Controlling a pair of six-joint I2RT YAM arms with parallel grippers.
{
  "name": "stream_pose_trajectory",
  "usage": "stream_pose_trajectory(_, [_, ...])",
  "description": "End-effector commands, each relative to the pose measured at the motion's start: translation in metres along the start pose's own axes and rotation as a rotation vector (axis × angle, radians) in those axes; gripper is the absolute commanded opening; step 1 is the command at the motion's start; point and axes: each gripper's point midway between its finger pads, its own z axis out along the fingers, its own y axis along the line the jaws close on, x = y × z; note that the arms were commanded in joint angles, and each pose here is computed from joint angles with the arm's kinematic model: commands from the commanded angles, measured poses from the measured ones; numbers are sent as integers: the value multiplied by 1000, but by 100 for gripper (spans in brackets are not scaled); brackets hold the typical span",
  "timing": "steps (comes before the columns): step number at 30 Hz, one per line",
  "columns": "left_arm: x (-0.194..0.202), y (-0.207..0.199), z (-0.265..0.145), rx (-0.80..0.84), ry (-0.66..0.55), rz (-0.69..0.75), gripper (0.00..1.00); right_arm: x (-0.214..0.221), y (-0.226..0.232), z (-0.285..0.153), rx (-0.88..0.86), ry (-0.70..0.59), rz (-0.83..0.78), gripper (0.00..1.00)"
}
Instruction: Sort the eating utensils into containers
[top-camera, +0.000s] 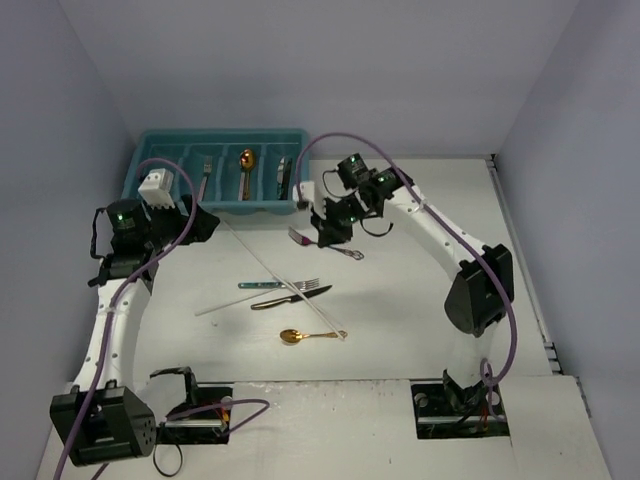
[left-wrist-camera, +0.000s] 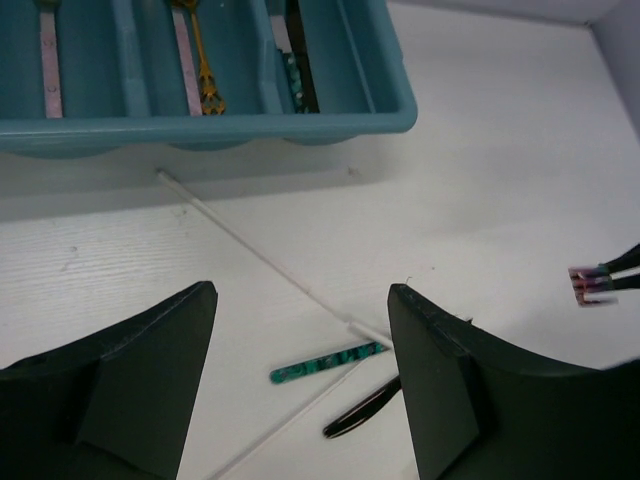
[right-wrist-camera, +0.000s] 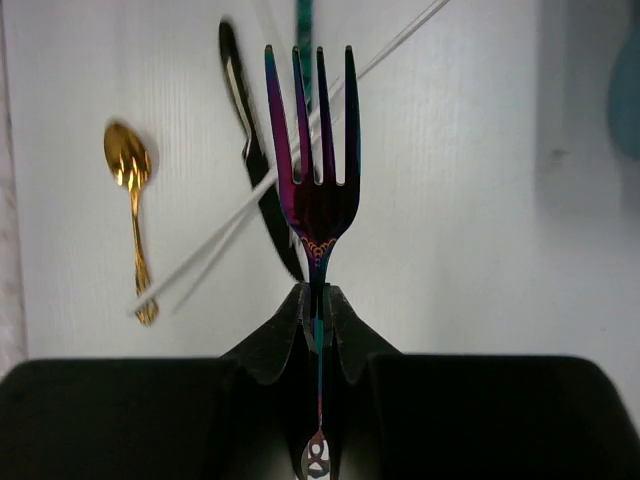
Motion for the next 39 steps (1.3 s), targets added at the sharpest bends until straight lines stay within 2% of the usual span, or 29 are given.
stream_pose_trajectory(1, [-27, -37, -10, 123, -185, -146, 66, -58, -47, -25, 46, -270, 367, 0])
stream_pose_trajectory(3, [-19, -56, -10, 172, -186, -206, 66, -81, -85, -36, 110, -398, 525, 0])
stream_pose_trajectory(8, [-5, -99, 0, 247, -169, -253, 66, -100, -132, -49, 239, -572, 833, 0])
stream_pose_trajectory(11, [2, -131, 12, 304, -142, -249, 66, -105, -144, -47, 280, -627, 972, 0])
stream_pose_trajectory(16, [7, -154, 40, 317, -99, -244, 66, -112, -141, -35, 296, -656, 1157, 0])
stream_pose_trajectory(23, [12, -162, 66, 304, -37, -191, 66, -121, -116, -25, 271, -655, 1206, 0])
stream_pose_trajectory(30, [15, -159, 83, 286, 4, -147, 65, -138, -98, -29, 222, -682, 1176, 0])
stream_pose_trajectory(39, [40, -157, 92, 318, 78, -101, 52, -160, -80, -34, 143, -712, 1135, 0])
